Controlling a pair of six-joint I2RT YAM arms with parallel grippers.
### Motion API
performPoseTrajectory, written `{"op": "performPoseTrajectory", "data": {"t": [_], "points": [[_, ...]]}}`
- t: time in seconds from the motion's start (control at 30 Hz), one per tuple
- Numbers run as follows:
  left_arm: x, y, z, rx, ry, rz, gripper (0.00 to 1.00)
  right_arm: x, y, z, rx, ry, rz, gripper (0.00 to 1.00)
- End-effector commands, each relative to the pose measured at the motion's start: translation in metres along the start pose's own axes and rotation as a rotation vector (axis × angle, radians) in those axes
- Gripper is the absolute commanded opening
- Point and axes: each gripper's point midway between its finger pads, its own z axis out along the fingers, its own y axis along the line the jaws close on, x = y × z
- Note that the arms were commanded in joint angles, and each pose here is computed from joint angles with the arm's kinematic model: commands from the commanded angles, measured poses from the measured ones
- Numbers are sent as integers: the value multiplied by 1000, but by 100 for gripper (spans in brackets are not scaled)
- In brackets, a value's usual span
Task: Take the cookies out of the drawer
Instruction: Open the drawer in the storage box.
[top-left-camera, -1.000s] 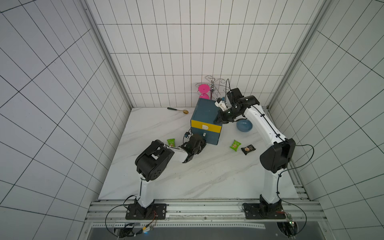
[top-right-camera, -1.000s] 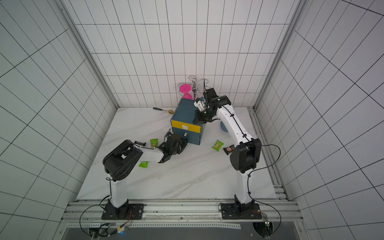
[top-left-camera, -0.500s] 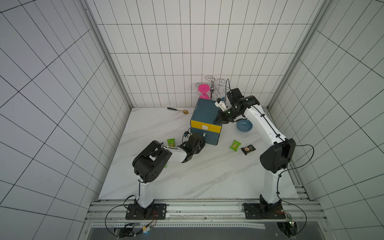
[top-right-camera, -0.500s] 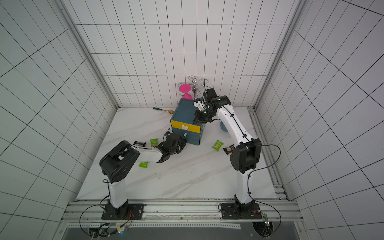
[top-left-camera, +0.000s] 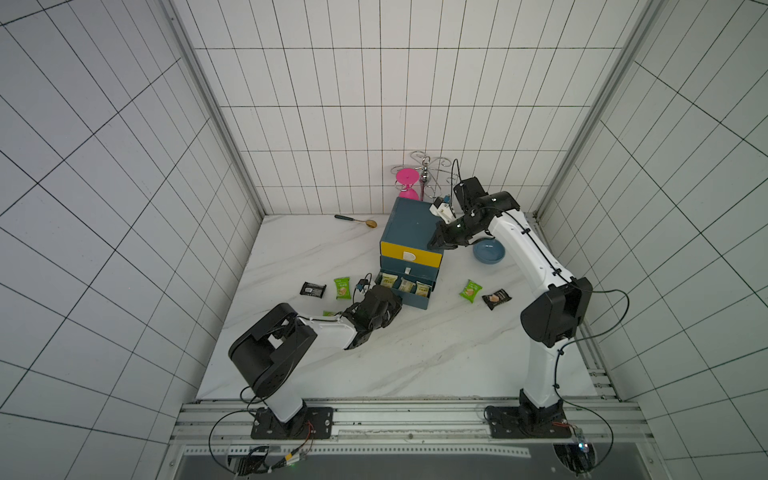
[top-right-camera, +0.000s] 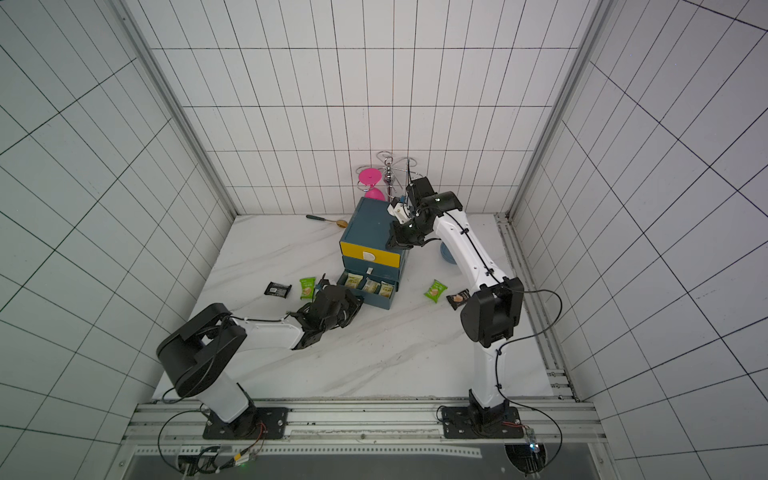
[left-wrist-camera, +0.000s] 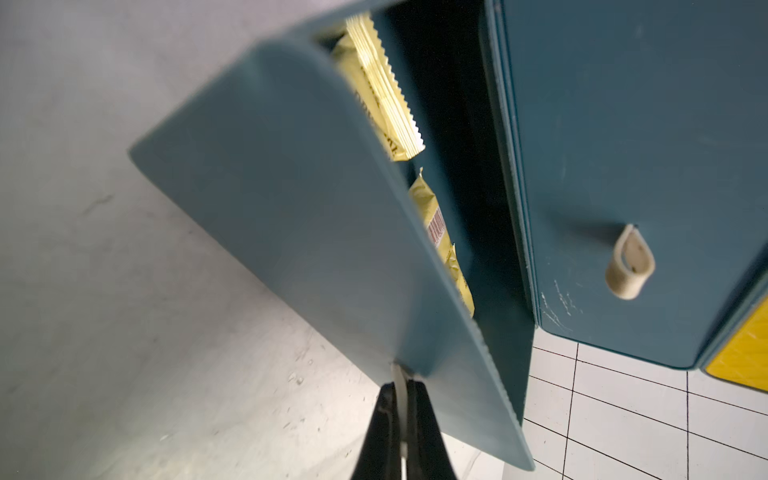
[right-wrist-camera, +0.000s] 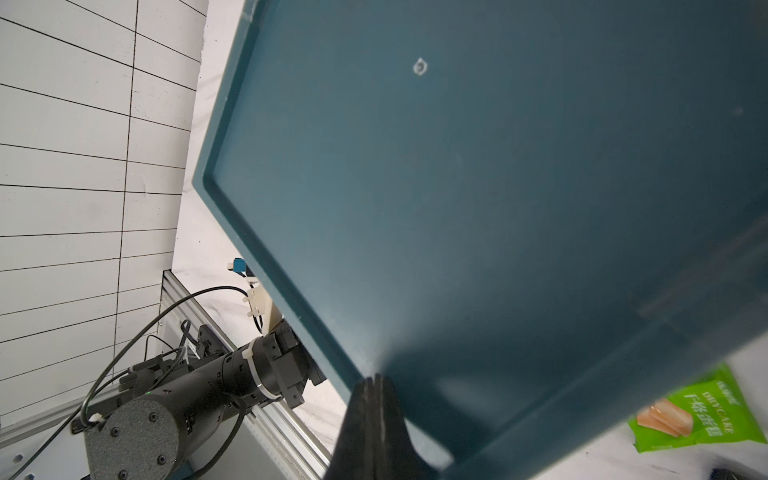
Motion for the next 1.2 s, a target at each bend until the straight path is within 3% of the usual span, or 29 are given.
{"op": "performPoseTrajectory", "data": {"t": [0.0,0.43,0.97,1.0,1.1,1.17], "points": [[-15,-12,-18,47,-83,-24,0,80,-47,28,180,346,168,2],[3,23,-58,12,-64,-24,0,82,-43,25,181,343,169,1],[22,40,-55,-26,-22,-13,0,80,-44,27,181,343,158,1],[23,42,-54,-29,-15,-11,6,80,-44,27,183,343,158,1],[26,42,-55,-28,0,-2,36,80,-44,27,185,341,156,2],[21,40,-59,-29,-15,11,48,79,-44,27,185,338,156,2]]}}
